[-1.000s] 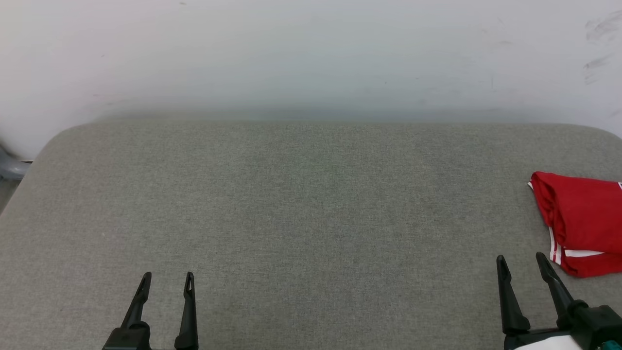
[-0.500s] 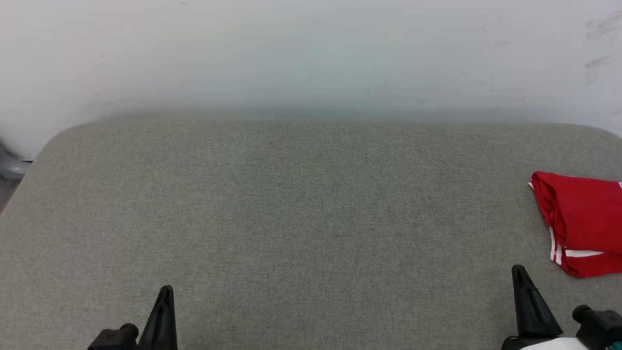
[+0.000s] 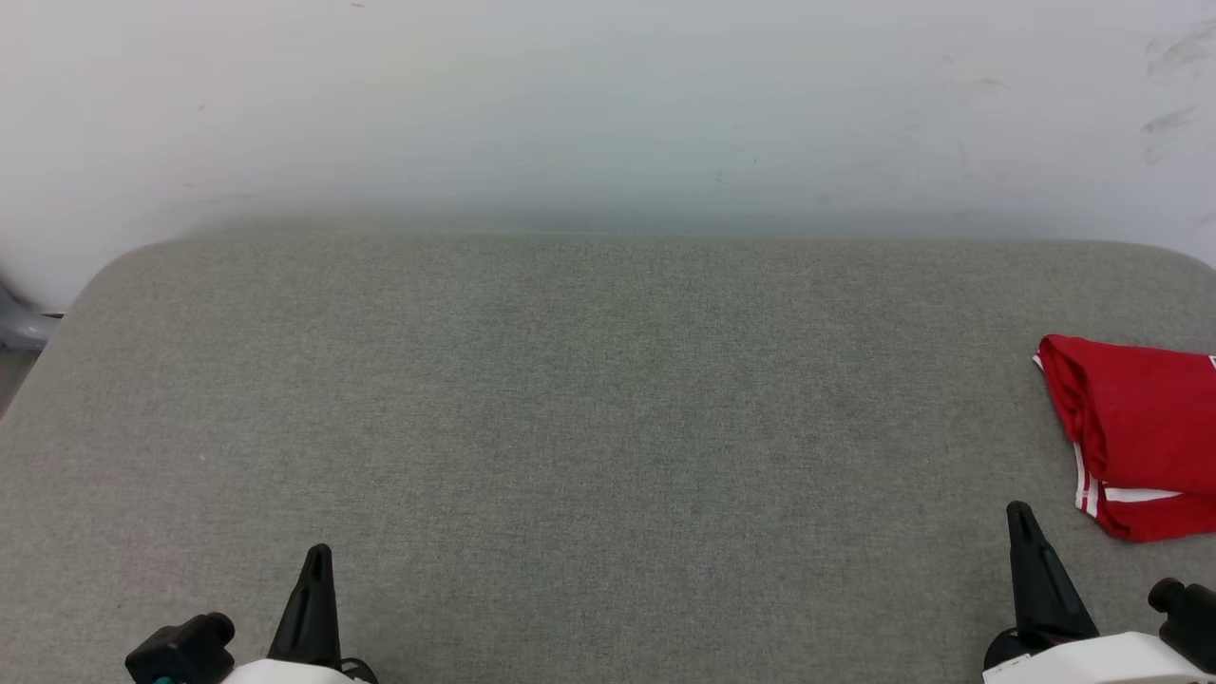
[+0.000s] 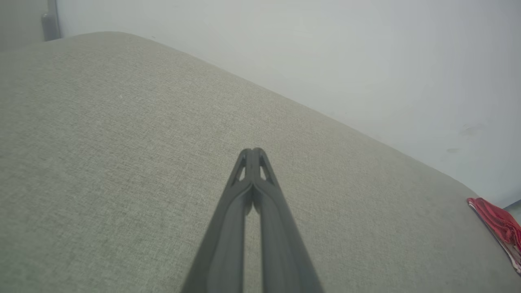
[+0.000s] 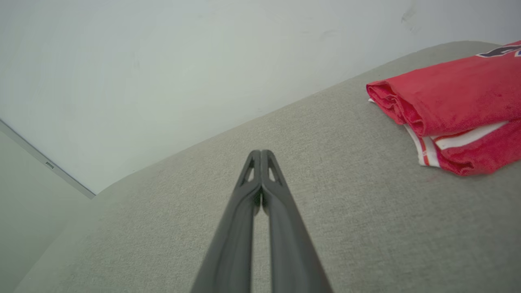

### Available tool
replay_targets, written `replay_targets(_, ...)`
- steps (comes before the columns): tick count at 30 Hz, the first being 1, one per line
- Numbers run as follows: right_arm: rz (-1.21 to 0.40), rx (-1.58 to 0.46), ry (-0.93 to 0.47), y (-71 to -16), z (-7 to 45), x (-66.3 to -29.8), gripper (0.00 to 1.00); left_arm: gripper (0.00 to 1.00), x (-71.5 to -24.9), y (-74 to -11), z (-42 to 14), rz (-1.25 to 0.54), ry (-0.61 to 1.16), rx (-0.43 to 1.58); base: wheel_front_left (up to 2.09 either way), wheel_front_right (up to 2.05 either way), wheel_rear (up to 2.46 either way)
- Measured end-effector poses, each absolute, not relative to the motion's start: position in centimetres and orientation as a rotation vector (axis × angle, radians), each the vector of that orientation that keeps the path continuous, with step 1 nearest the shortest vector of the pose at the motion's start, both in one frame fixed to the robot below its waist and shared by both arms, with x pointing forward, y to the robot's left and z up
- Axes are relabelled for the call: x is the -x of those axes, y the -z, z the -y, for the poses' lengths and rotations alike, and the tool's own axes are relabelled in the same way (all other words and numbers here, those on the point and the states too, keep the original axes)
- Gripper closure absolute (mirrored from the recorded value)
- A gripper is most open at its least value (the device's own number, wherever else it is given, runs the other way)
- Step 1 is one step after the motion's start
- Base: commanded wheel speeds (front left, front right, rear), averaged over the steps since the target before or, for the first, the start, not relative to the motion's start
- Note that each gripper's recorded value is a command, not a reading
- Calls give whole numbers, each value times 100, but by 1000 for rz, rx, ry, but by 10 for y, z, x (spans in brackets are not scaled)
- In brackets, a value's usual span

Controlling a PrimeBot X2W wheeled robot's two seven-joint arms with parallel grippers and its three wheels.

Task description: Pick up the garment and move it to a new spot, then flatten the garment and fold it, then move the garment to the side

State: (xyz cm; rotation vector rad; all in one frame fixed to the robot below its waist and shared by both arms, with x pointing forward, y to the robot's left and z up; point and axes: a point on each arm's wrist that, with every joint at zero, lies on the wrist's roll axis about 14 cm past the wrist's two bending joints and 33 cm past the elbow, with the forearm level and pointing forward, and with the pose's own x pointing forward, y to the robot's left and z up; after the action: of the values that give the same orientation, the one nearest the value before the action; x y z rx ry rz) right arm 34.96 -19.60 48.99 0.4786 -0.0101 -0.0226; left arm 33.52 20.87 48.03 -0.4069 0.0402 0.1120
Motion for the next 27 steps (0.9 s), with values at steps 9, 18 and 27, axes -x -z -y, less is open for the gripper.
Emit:
replay_targets(9, 6, -622, 35, -491, 198, -355, 100, 100, -343, -481, -209, -46, -116, 561, 0, 0, 0)
replay_targets(18, -3, -752, 47, -490, 199, -359, 100, 100, -347, -479, -209, -58, -121, 699, 0, 0, 0)
replay_targets(27, -7, -870, 52, -491, 200, -364, 100, 100, -353, -478, -209, -64, -124, 827, 0, 0, 0)
